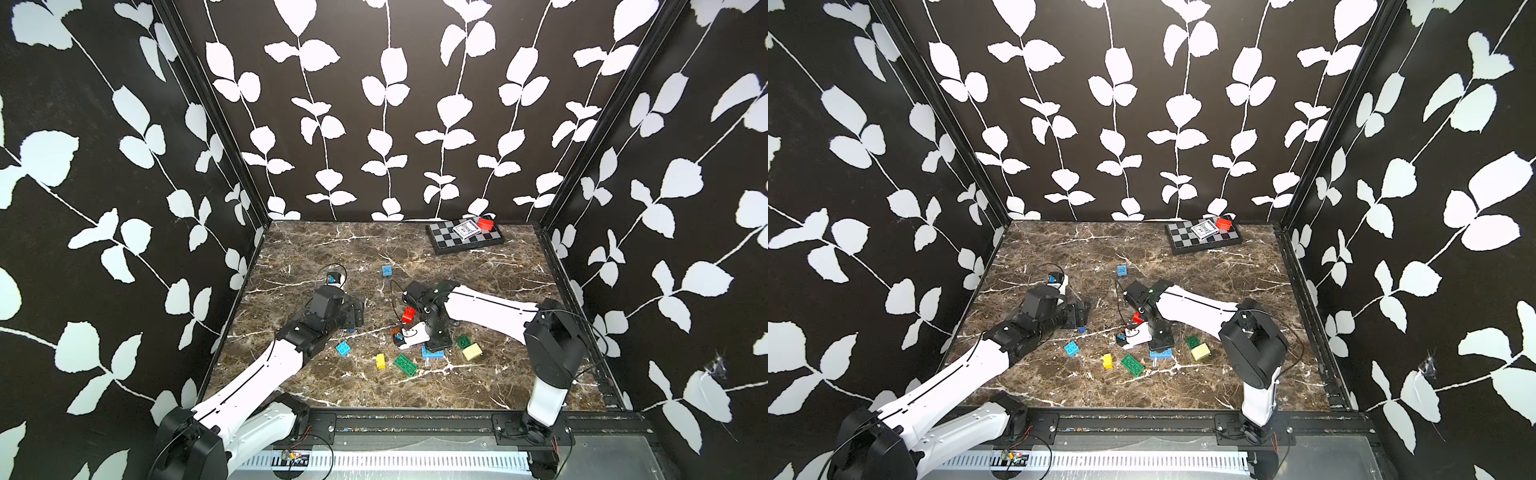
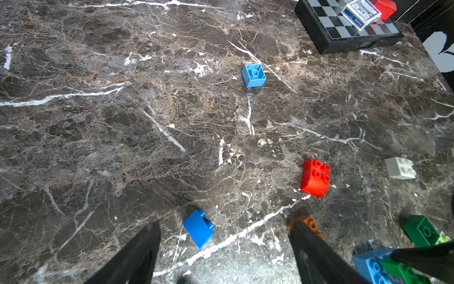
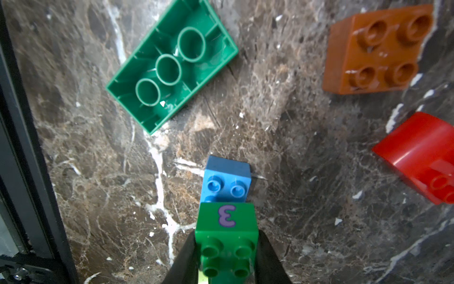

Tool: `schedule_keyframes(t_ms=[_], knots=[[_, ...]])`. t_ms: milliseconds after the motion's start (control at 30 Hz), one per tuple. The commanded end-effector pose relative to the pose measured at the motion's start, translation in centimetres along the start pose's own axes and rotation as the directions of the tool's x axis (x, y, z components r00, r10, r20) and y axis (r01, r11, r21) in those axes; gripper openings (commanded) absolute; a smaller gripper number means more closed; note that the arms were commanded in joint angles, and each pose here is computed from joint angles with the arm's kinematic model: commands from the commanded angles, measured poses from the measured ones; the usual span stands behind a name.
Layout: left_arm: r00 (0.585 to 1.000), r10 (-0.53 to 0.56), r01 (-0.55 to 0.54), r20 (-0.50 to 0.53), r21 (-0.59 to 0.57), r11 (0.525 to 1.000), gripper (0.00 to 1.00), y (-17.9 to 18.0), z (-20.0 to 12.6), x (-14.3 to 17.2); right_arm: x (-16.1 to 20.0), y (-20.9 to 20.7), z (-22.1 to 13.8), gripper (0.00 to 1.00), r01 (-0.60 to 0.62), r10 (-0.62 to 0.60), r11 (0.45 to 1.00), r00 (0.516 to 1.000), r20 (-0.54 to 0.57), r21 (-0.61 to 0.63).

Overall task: Assemble the number 1 with lego
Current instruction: Assemble the lego brick with the lego brick.

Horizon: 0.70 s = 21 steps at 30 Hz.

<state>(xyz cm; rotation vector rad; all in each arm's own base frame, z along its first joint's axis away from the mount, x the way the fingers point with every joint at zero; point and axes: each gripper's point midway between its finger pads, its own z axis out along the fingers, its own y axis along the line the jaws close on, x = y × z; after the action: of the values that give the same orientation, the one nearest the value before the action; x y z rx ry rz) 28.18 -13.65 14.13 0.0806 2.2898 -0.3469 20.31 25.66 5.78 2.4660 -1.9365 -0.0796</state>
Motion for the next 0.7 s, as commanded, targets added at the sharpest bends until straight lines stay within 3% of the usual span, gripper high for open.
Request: schedule_keyframes(t_ms=[0,667], knots=[[1.000,0.010,-0.010,0.013,-0.005,1.000,0.85,0.3,-0.3,-0.1,-0.1,0.1,-0.1,0.20,0.006,-0.006,1.000,1.000,0.004,-0.004],[1.000,0.006,-0.006,0.009,-0.008,1.000,0.85,0.4,0.0,0.0,1.5,1.8,1.2,0.20,-0.057,0.057,0.998,0.998,-0.033,-0.027]])
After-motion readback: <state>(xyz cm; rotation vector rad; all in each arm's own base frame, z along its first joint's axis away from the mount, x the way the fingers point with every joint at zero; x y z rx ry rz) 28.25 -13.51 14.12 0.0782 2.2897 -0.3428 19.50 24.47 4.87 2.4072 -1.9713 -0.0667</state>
